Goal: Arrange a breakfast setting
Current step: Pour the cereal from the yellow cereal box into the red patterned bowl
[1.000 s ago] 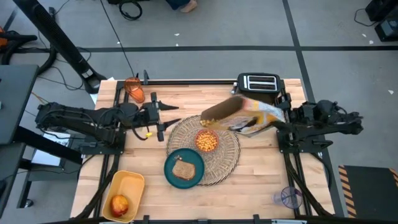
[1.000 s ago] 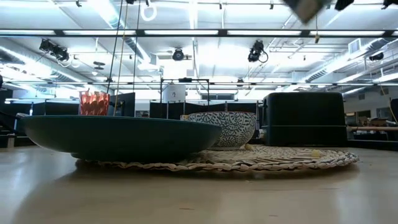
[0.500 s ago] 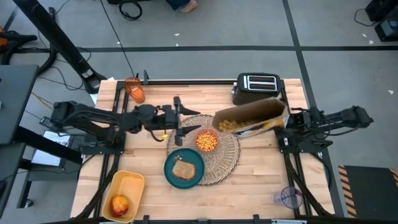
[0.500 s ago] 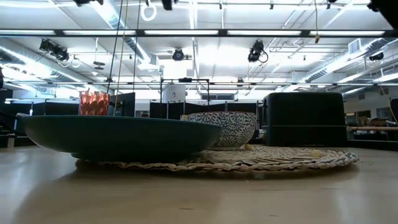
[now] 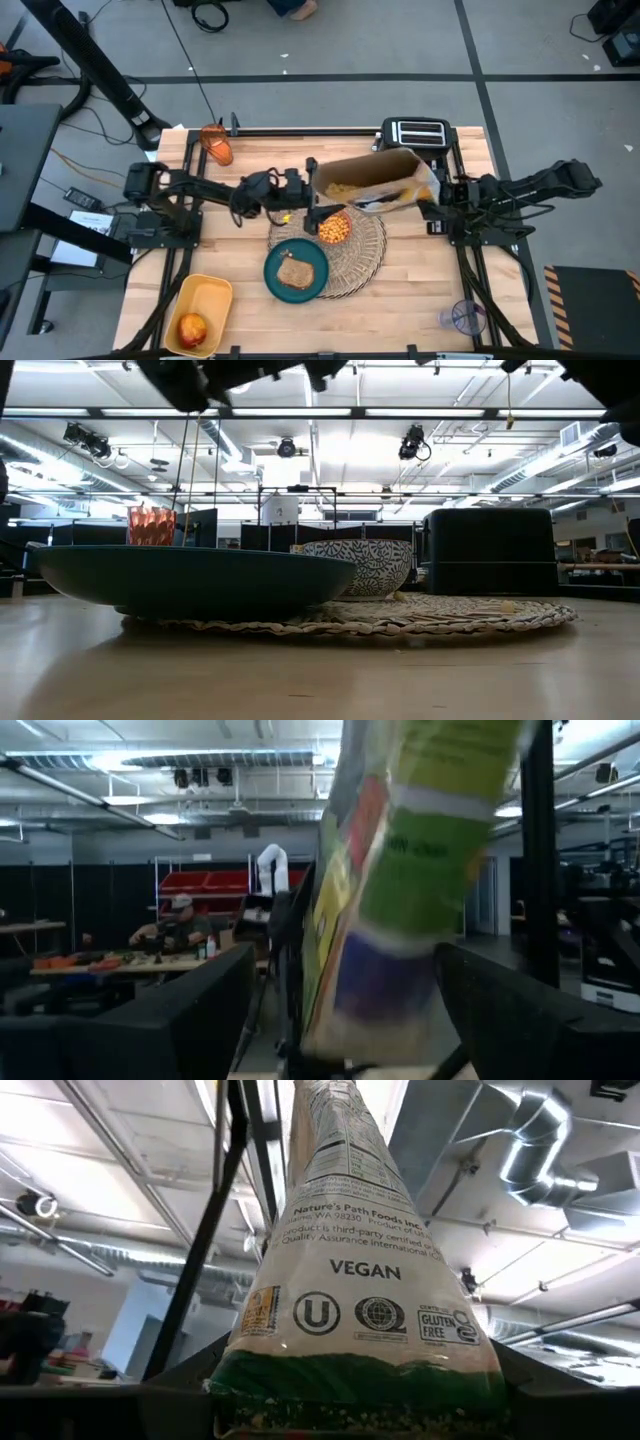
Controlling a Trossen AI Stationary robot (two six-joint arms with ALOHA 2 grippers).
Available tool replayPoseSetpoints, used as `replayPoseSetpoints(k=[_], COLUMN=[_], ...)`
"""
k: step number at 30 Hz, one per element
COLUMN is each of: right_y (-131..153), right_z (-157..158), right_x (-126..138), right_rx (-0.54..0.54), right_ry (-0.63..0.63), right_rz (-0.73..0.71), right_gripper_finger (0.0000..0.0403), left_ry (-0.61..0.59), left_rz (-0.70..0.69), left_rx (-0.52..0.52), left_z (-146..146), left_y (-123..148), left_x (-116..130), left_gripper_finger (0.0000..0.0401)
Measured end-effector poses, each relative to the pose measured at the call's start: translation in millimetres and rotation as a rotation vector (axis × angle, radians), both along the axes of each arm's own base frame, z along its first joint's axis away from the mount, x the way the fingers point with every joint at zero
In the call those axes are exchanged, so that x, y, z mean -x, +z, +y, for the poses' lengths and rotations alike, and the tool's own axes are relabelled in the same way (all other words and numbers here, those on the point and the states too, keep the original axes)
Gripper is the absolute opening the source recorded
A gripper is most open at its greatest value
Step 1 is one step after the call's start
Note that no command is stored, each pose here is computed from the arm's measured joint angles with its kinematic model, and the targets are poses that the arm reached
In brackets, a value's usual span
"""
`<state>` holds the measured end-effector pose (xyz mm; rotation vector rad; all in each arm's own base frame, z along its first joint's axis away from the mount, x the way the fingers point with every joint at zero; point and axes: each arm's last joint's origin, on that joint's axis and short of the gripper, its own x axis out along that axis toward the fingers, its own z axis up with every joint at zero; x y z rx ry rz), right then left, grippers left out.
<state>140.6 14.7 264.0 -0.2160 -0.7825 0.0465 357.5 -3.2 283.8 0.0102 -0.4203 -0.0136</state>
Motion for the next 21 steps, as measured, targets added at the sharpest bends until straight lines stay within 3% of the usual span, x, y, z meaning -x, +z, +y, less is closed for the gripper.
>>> replayPoseSetpoints(k=[4, 14, 18, 21], right_y=[5.7, 15.8, 15.5, 14.0], right_z=[-0.4, -1.4, -1.6, -1.5], right_x=[-7.6, 1.5, 1.3, -0.6], right_rx=[-0.003, -0.013, -0.013, -0.011], right_ry=[-0.005, -0.009, -0.011, -0.015], right_rz=[-0.004, -0.070, -0.062, -0.046], right_gripper_finger=[0.0231, 0.0231, 0.0231, 0.0231], left_ry=[-0.025, -0.152, -0.133, -0.055], left_rz=[-0.014, 0.008, 0.002, -0.006], left_rx=[-0.011, -0.064, -0.091, -0.078], left_z=[-1.0, -11.7, -11.8, -6.8], left_y=[11.4, 13.5, 13.3, 14.2], left_x=[-16.8, -19.5, -19.6, -19.6], left_gripper_finger=[0.0317, 0.0317, 0.0317, 0.0317])
